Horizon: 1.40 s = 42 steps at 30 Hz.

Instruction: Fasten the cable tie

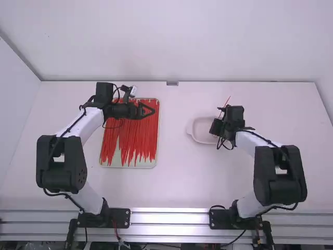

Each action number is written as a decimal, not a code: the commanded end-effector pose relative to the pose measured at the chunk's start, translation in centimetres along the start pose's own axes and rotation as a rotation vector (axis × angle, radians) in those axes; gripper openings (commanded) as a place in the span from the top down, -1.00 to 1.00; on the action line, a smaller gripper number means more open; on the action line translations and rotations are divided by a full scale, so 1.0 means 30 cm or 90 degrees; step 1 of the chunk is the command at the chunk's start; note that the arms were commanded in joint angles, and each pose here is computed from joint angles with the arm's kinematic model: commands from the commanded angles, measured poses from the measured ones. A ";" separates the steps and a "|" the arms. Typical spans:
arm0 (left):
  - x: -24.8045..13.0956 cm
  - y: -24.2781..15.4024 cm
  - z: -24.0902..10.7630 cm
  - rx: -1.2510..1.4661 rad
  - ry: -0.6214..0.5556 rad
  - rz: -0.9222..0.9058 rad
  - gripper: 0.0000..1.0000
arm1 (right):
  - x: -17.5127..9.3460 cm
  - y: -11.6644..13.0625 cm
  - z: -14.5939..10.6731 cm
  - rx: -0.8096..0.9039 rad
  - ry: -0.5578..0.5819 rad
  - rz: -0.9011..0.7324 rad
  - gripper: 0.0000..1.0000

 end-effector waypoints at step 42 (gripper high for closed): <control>-0.148 -0.184 -0.060 0.150 -0.100 0.098 -0.59 | -0.416 -0.010 0.105 -0.136 -0.107 -0.090 -0.57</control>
Point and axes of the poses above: each hand's point on the last joint's axis, 136 mm out from that joint toward the fingers, its own x axis out along the fingers, its own y axis along the line the jaws close on, z = x × y, the point moved 5 cm from there along -x, back along the fingers, and after that the axes turned 8 degrees about -x, right-handed, at the moved point
